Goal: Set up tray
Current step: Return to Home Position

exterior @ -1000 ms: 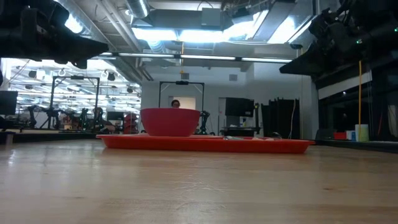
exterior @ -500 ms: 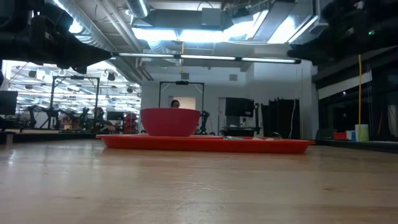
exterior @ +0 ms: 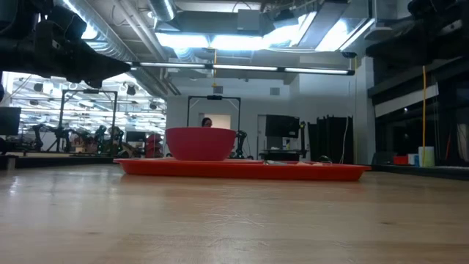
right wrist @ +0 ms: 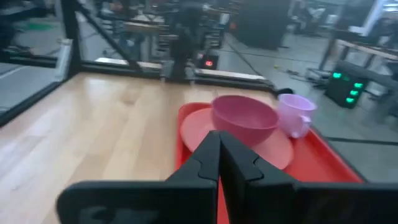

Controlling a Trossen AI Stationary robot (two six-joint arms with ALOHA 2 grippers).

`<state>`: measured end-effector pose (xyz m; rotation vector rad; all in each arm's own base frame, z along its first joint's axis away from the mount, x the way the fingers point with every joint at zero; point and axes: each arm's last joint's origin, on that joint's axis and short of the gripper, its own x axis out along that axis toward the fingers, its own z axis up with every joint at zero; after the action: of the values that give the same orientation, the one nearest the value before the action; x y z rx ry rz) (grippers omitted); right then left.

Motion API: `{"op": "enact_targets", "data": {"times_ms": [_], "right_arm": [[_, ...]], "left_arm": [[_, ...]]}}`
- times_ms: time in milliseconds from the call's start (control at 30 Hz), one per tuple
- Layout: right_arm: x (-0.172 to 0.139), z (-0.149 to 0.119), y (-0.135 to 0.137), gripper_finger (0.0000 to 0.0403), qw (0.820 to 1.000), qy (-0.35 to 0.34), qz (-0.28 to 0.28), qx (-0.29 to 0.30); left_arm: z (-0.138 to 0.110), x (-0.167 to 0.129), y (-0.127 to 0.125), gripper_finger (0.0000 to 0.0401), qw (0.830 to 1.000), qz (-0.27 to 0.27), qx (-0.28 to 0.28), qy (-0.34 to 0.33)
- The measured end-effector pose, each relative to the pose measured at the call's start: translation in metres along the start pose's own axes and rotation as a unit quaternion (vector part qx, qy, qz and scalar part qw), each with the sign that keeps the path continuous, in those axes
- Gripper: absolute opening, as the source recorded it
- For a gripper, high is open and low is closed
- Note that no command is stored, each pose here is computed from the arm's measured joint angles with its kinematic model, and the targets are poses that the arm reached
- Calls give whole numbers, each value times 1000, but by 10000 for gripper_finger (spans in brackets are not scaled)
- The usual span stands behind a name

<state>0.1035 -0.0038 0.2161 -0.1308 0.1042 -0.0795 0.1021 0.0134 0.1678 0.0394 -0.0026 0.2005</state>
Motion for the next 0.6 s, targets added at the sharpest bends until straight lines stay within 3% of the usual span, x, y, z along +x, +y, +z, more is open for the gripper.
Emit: {"op": "enact_targets", "data": {"times_ms": [267,600], "right_arm": [[3,-32,6,7,1000,-9,24,-3],[4,-50,11,7,997,-28,70,-19]], "left_arm": [[-2,0,0,4,1000,3,1,11],[-2,0,0,4,1000,4,1,11]]}}
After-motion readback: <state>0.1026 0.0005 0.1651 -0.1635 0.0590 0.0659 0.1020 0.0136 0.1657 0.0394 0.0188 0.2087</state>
